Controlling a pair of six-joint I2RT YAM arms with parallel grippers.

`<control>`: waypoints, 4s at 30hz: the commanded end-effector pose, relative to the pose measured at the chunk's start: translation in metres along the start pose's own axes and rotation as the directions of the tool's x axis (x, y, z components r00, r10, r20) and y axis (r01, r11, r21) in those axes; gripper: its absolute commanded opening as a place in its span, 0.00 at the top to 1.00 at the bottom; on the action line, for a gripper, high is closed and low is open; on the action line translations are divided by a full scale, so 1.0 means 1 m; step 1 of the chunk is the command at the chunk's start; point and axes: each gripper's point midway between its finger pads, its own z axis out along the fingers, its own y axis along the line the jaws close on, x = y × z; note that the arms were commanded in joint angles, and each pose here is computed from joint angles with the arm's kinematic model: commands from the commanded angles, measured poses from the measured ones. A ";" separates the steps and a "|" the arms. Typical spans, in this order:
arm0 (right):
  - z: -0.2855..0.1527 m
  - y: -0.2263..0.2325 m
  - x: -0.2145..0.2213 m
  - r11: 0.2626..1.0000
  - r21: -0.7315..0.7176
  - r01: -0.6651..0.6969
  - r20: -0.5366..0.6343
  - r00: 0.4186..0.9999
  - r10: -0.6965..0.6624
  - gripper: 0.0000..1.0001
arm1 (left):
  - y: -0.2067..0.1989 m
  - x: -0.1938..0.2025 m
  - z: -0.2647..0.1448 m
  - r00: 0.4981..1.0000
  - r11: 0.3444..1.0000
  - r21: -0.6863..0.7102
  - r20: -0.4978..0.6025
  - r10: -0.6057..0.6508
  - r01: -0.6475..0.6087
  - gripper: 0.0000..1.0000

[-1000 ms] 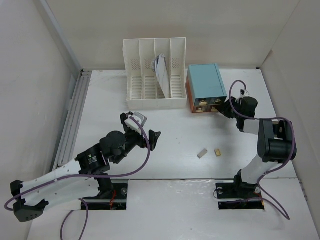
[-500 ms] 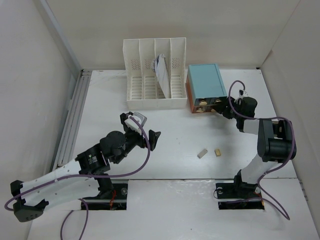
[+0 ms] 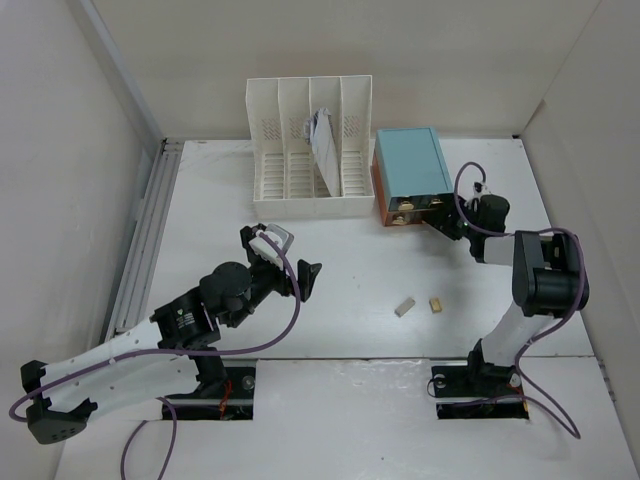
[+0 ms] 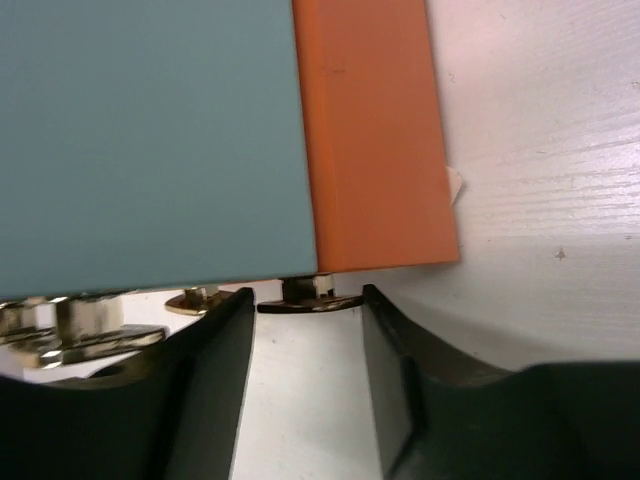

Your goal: Organize the desk

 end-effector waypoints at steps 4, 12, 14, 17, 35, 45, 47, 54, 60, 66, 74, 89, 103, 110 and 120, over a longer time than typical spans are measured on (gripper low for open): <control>0.010 0.018 -0.012 0.998 -0.065 0.019 0.018 1.000 -0.018 0.63 | 0.000 -0.012 0.001 0.998 1.000 -0.001 0.051 -0.023 0.023 0.00; -0.010 0.031 -0.010 0.994 -0.078 0.075 0.021 0.997 -0.074 0.76 | 0.001 -0.016 -0.003 0.997 1.000 0.002 0.068 -0.031 0.031 0.00; -0.018 0.031 0.001 0.994 -0.077 0.082 -0.020 0.996 -0.084 0.76 | 0.001 -0.016 -0.003 0.997 1.000 0.002 0.068 -0.031 0.031 0.00; -0.030 0.023 0.028 0.990 -0.088 0.108 -0.133 0.984 -0.119 0.76 | 0.002 -0.018 -0.004 0.997 0.999 0.003 0.076 -0.035 0.035 0.00; -0.062 0.027 0.042 0.976 -0.108 0.189 -0.192 0.959 -0.207 0.07 | 0.001 -0.020 -0.006 0.996 0.999 0.013 0.083 -0.039 0.038 0.00; -0.109 0.092 -0.001 0.835 -0.274 0.477 0.029 0.872 -0.488 0.26 | 0.000 -0.022 -0.008 0.995 0.999 0.024 0.090 -0.043 0.041 0.00; -0.121 0.113 -0.011 0.698 -0.345 0.627 0.082 0.761 -0.643 0.28 | 0.000 -0.022 -0.008 0.995 0.999 0.023 0.090 -0.033 0.032 0.00; -0.119 0.105 -0.022 0.131 -0.477 0.869 0.004 0.152 -0.988 0.69 | -0.001 -0.024 -0.010 0.995 0.999 0.033 0.097 -0.038 0.034 0.00; -0.115 0.063 -0.020 -0.127 -0.554 0.822 -0.015 -0.163 -0.987 0.72 | -0.001 -0.024 -0.010 0.995 0.999 0.033 0.097 -0.038 0.034 0.00; -0.110 0.050 -0.017 -0.168 -0.584 0.794 -0.019 -0.220 -0.975 0.70 | -0.001 -0.024 -0.010 0.995 0.999 0.033 0.097 -0.038 0.034 0.00; -0.090 0.033 -0.009 -0.129 -0.609 0.783 -0.062 -0.208 -0.976 0.55 | -0.001 -0.024 -0.010 0.995 0.999 0.033 0.097 -0.038 0.034 0.00; -0.053 0.031 -0.007 -0.095 -0.588 0.803 -0.107 -0.193 -0.975 0.50 | -0.003 -0.024 -0.010 0.995 0.999 0.043 0.096 -0.037 0.034 0.00; -0.036 0.019 -0.002 -0.061 -0.588 0.807 -0.184 -0.207 -0.961 0.44 | -0.003 -0.024 -0.010 0.995 0.999 0.043 0.096 -0.037 0.034 0.00; -0.035 0.016 0.009 -0.053 -0.618 0.784 -0.200 -0.222 -0.954 0.75 | -0.003 -0.024 -0.010 0.995 0.999 0.043 0.096 -0.037 0.034 0.00; -0.070 0.030 0.035 -0.085 -0.681 0.728 -0.183 -0.281 -0.942 0.81 | -0.003 -0.024 -0.010 0.995 0.999 0.043 0.096 -0.037 0.034 0.00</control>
